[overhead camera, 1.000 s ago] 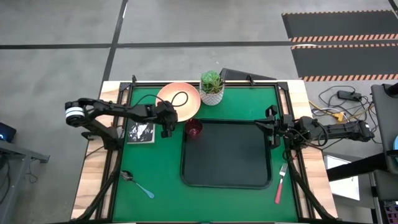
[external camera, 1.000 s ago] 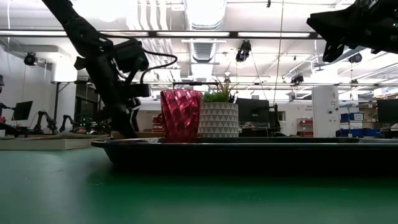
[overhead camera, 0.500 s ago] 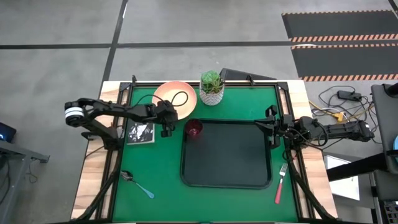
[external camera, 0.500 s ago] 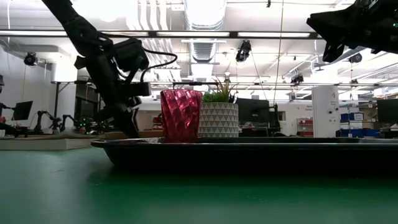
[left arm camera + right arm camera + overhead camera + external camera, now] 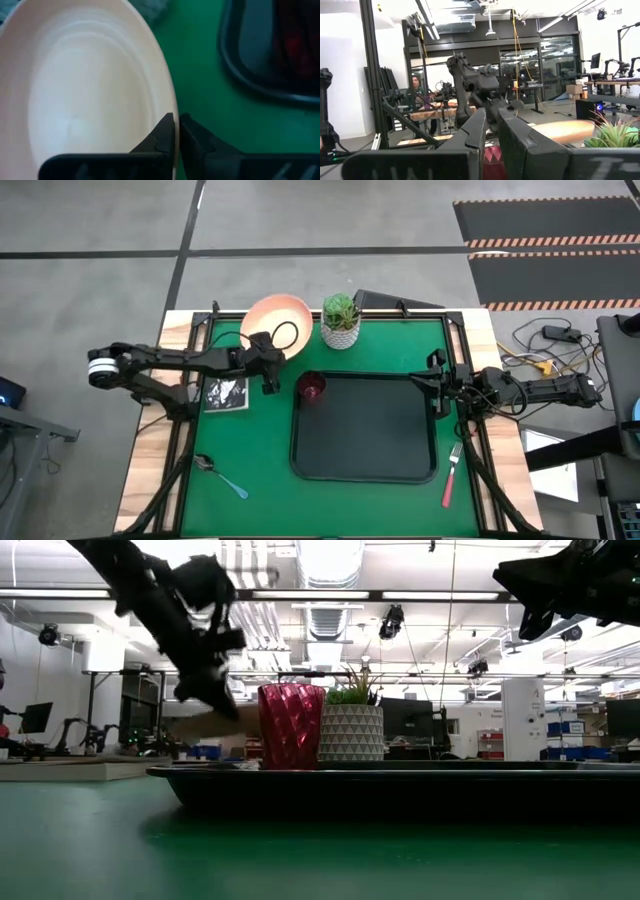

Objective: Pick and place plate/cup/fork/spoon on tray
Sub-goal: Put the light orange plate on the black tray at the bottom right of the red glass

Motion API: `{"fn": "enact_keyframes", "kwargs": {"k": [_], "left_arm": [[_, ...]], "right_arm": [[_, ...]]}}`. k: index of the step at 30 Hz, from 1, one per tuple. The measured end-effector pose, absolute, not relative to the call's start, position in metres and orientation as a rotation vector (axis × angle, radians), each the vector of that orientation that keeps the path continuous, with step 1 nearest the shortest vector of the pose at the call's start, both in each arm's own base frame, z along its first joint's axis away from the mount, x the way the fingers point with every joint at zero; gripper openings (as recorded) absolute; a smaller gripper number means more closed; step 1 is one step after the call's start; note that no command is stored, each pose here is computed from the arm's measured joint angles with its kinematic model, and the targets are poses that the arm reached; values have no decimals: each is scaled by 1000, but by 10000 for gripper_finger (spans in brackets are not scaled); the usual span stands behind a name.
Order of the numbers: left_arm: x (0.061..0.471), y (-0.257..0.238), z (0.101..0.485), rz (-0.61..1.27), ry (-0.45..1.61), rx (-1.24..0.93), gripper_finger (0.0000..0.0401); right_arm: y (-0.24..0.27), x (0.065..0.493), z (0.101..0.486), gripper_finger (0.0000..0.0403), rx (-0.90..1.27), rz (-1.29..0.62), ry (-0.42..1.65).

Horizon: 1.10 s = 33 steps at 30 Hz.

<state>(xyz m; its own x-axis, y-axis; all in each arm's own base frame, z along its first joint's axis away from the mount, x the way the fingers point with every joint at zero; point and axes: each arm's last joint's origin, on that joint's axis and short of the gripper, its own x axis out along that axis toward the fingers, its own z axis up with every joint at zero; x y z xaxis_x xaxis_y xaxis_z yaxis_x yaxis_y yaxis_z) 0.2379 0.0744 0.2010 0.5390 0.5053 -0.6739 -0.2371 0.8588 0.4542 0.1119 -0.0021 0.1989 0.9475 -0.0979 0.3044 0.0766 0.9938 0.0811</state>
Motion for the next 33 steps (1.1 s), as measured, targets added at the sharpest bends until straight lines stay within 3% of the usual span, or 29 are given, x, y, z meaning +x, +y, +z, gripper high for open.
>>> {"fn": "enact_keyframes", "kwargs": {"k": [4, 15, 33], "left_arm": [[240, 60, 233, 490, 773, 354, 0], [260, -5, 327, 383, 426, 395, 0], [338, -85, 346, 250, 431, 352, 0]], "right_arm": [[-2, 112, 199, 36, 69, -89, -313], [-2, 112, 199, 36, 69, -88, -315], [5, 107, 224, 36, 55, 155, -447]]}}
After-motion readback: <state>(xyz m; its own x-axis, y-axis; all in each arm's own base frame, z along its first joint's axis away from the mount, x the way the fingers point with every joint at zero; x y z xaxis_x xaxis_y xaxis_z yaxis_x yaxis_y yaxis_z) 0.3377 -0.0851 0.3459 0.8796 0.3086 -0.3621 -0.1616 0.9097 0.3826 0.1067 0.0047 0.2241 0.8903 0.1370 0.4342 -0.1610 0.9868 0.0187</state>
